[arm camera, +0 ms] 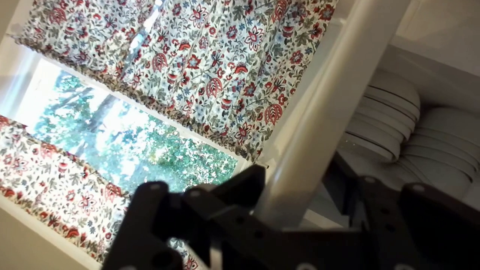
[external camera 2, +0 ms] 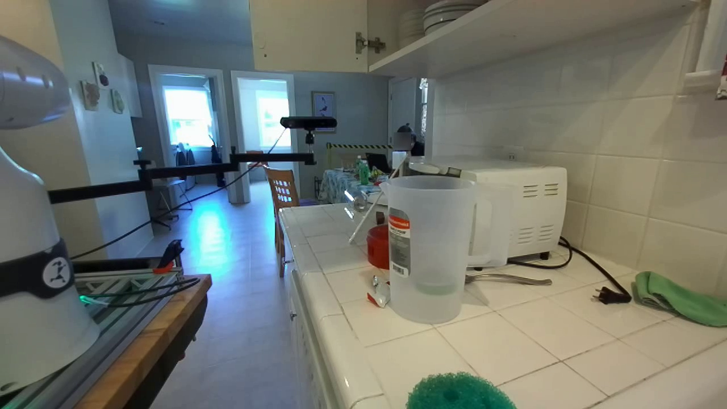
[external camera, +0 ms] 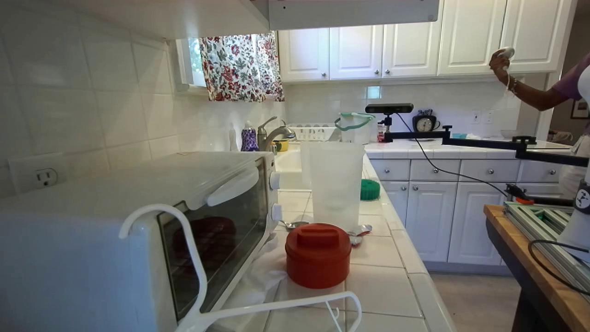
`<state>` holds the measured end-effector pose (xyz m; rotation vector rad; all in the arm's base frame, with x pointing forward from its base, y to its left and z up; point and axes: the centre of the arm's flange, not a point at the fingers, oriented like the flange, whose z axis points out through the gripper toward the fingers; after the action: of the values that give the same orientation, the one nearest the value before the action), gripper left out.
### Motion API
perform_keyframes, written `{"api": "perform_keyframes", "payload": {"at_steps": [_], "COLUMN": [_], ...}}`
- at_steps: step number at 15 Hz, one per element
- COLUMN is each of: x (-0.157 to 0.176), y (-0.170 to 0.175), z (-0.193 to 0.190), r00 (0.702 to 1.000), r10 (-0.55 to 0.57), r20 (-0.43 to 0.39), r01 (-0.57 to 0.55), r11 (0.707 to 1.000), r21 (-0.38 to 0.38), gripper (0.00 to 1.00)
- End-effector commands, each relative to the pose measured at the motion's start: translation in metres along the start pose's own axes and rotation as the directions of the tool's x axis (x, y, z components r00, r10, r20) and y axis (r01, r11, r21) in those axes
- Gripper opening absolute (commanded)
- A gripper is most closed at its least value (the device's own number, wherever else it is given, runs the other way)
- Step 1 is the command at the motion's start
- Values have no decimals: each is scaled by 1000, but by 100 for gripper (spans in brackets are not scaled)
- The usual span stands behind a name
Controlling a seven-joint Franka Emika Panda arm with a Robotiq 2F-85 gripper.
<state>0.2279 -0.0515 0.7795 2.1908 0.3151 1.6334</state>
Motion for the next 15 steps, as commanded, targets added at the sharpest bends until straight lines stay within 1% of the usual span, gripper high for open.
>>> {"api": "perform_keyframes", "payload": {"at_steps": [1, 6, 15], "x": [-1, 3, 22], "y": [-1, -10, -54], "z": [6, 9, 19], "r00": [999, 999, 998], "r10": [-21, -12, -41], "r20": [-29, -34, -54], "r01": [22, 14, 46], "r11": [999, 999, 994], "r21": [37, 48, 102], "gripper": [22, 20, 16]}}
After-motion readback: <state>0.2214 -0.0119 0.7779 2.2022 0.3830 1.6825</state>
